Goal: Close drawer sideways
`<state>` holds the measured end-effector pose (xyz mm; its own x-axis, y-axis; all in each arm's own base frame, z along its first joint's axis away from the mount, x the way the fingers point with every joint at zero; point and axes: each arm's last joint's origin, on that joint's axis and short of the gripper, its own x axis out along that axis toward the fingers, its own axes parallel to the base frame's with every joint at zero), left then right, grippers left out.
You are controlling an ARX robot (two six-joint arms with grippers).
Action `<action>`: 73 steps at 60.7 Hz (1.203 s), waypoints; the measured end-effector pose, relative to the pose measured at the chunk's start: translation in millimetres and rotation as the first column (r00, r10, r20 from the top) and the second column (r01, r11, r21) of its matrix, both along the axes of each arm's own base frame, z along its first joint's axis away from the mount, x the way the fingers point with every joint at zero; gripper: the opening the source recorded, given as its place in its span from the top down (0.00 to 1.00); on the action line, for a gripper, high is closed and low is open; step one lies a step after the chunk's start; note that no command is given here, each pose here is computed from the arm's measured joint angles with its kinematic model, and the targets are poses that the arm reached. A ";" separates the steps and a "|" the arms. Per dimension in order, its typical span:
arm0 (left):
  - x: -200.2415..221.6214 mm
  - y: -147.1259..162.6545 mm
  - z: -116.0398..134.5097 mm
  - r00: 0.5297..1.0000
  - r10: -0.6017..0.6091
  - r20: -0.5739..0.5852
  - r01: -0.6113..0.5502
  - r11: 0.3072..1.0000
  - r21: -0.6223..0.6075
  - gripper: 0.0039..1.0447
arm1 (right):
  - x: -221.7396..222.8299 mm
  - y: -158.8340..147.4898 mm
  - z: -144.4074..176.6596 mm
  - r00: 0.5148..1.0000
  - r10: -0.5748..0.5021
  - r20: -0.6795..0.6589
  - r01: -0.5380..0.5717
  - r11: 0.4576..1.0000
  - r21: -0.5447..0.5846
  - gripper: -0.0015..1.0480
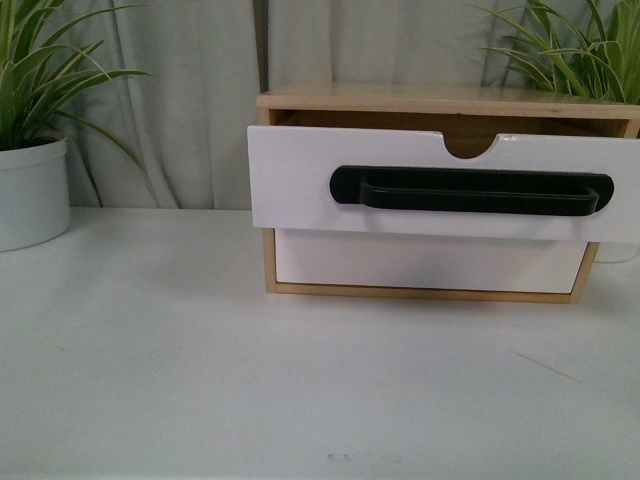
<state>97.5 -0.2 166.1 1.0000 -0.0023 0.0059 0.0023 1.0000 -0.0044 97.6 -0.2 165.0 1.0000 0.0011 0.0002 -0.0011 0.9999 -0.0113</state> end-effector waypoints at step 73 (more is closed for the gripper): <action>44.1 -48.7 46.7 0.926 0.267 -0.268 -0.362 0.832 -0.420 0.05 | 45.7 -5.3 20.6 0.947 0.225 -0.230 -0.303 0.866 -0.397 0.09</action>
<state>141.5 -48.9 212.7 0.9271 0.2680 -0.2622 -0.3601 0.8309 -0.4242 143.3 -5.5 185.7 0.9464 0.2261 -0.2307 -0.3050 0.8610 -0.4071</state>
